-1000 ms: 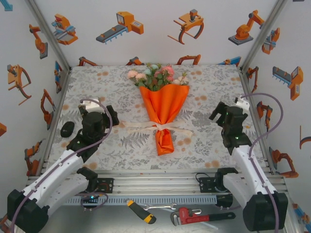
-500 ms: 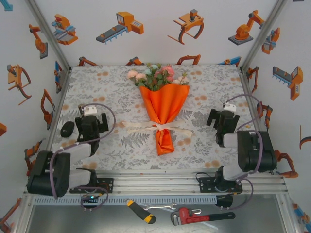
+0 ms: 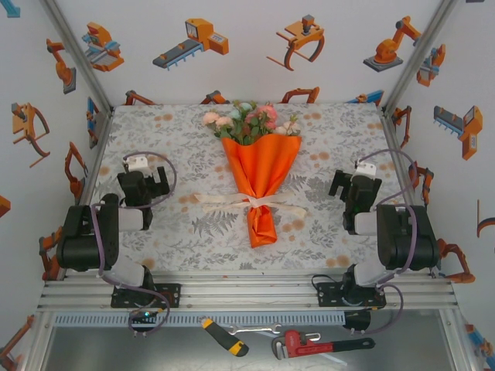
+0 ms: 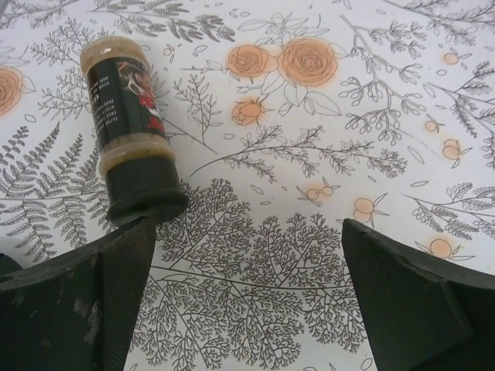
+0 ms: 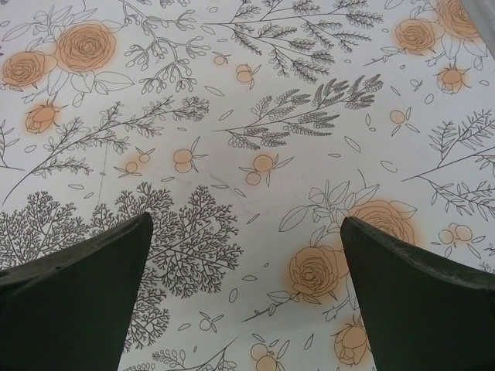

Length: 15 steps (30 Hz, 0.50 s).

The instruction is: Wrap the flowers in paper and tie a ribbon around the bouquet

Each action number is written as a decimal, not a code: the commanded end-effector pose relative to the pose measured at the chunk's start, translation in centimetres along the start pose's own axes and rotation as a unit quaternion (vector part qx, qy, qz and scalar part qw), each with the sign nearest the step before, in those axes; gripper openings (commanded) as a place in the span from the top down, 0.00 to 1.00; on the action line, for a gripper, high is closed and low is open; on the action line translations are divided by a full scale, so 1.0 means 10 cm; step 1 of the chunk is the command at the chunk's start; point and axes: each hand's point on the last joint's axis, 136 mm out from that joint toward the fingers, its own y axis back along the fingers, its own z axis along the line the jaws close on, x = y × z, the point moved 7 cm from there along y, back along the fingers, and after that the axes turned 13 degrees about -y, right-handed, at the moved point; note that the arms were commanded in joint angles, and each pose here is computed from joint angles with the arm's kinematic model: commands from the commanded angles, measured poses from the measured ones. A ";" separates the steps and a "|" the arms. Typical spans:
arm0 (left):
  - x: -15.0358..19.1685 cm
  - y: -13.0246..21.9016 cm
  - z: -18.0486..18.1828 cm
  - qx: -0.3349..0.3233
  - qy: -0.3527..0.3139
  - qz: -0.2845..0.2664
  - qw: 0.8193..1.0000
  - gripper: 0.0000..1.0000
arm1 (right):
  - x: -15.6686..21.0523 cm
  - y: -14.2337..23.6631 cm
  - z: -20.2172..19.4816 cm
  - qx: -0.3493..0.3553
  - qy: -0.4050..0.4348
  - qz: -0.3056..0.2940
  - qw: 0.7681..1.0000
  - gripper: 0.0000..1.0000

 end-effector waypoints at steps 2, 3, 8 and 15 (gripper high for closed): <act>-0.04 0.00 -0.01 0.012 0.007 -0.005 1.000 0.03 | -0.13 -0.01 0.03 0.003 -0.002 -0.034 0.999 0.01; -0.05 0.00 -0.02 0.014 0.007 -0.002 1.000 0.03 | -0.13 -0.01 0.03 0.003 -0.002 -0.034 0.999 0.01; -0.04 -0.01 -0.02 0.014 0.006 -0.004 1.000 0.03 | -0.13 -0.02 0.05 -0.004 0.001 -0.030 1.000 0.01; -0.04 -0.01 -0.02 0.014 0.005 -0.003 1.000 0.03 | -0.12 -0.06 0.15 -0.045 0.019 -0.008 0.999 0.01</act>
